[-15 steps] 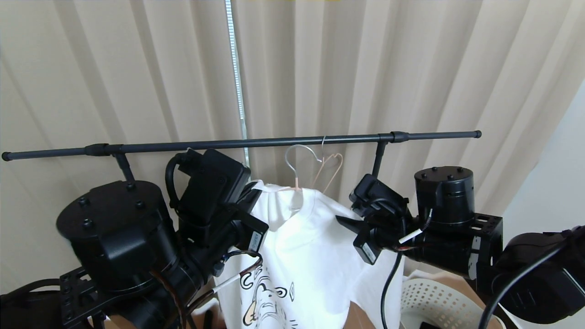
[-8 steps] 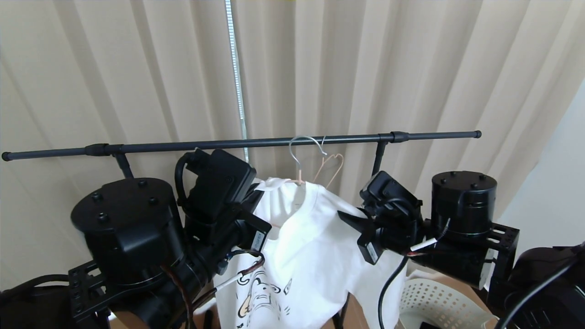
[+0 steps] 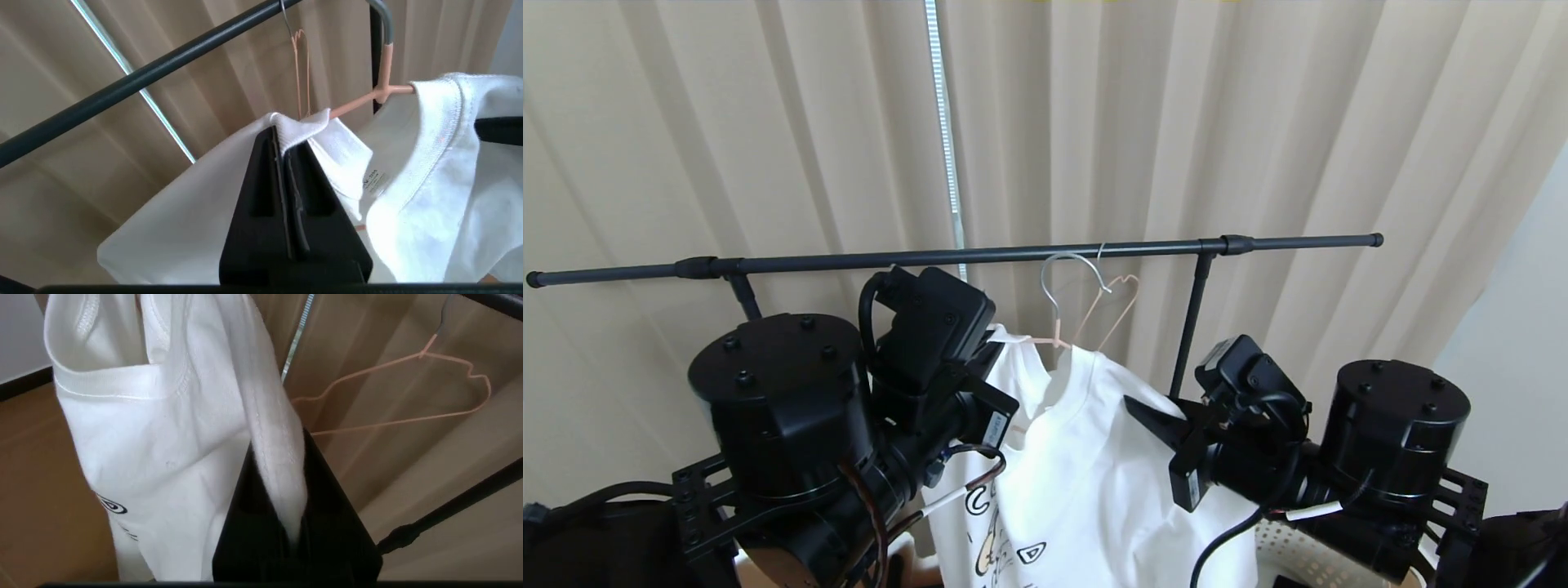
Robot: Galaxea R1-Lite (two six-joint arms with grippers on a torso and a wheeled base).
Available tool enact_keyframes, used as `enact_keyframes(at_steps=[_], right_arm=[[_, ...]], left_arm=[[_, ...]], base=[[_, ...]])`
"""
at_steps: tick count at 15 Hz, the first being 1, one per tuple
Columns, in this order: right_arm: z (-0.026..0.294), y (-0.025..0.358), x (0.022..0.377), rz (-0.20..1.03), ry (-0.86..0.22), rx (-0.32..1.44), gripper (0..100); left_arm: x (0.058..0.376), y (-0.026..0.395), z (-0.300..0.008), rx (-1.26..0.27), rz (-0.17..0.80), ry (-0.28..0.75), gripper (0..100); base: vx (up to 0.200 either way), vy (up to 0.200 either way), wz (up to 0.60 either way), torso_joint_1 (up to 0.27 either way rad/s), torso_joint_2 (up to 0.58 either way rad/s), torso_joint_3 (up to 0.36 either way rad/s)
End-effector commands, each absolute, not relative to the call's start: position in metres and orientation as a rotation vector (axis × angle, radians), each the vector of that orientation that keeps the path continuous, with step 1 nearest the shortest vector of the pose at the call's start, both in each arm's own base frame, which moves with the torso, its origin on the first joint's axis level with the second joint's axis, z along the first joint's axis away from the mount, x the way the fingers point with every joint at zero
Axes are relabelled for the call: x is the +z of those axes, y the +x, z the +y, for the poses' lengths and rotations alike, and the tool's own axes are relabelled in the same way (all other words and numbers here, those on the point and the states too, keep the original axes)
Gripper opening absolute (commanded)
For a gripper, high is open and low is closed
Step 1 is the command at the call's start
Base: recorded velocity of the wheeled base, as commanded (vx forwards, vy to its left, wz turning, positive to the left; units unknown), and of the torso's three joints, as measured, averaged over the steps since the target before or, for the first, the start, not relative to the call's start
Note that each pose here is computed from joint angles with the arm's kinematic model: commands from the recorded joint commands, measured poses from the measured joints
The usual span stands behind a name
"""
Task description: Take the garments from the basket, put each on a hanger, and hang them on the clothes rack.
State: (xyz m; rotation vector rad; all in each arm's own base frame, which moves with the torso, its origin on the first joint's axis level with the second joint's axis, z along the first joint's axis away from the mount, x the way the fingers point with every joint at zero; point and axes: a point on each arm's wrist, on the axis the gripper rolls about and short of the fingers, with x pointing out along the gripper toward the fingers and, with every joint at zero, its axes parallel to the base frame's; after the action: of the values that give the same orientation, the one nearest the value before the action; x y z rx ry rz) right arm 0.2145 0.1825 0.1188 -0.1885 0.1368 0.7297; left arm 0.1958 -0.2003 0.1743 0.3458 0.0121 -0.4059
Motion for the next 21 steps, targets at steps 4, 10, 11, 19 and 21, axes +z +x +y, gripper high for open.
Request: enact_keyframes(at_steps=[4, 10, 11, 19, 21], right_arm=[[0.184, 0.214, 0.113, 0.158, -0.179, 0.735, 0], [0.183, 0.213, 0.120, 0.131, -0.171, 0.735, 0], [0.183, 0.212, 0.121, 0.130, -0.170, 0.735, 0], [0.182, 0.211, 0.126, 0.118, -0.141, 0.731, 0], [0.181, 0.212, 0.127, 0.119, -0.127, 0.731, 0]], left_arm=[[0.173, 0.195, -0.201, -0.411, 0.015, 0.351, 0], [0.173, 0.194, -0.202, -0.415, 0.014, 0.355, 0], [0.173, 0.194, -0.202, -0.417, 0.013, 0.355, 0], [0.171, 0.182, -0.194, -0.428, 0.018, 0.363, 100], [0.177, 0.173, -0.180, -0.416, 0.006, 0.351, 100]], base=[[0.000, 0.000, 0.00, 0.000, 0.00, 0.000], [0.000, 0.000, 0.00, 0.000, 0.00, 0.000], [0.000, 0.000, 0.00, 0.000, 0.00, 0.000], [0.000, 0.000, 0.00, 0.000, 0.00, 0.000], [0.000, 0.000, 0.00, 0.000, 0.00, 0.000]])
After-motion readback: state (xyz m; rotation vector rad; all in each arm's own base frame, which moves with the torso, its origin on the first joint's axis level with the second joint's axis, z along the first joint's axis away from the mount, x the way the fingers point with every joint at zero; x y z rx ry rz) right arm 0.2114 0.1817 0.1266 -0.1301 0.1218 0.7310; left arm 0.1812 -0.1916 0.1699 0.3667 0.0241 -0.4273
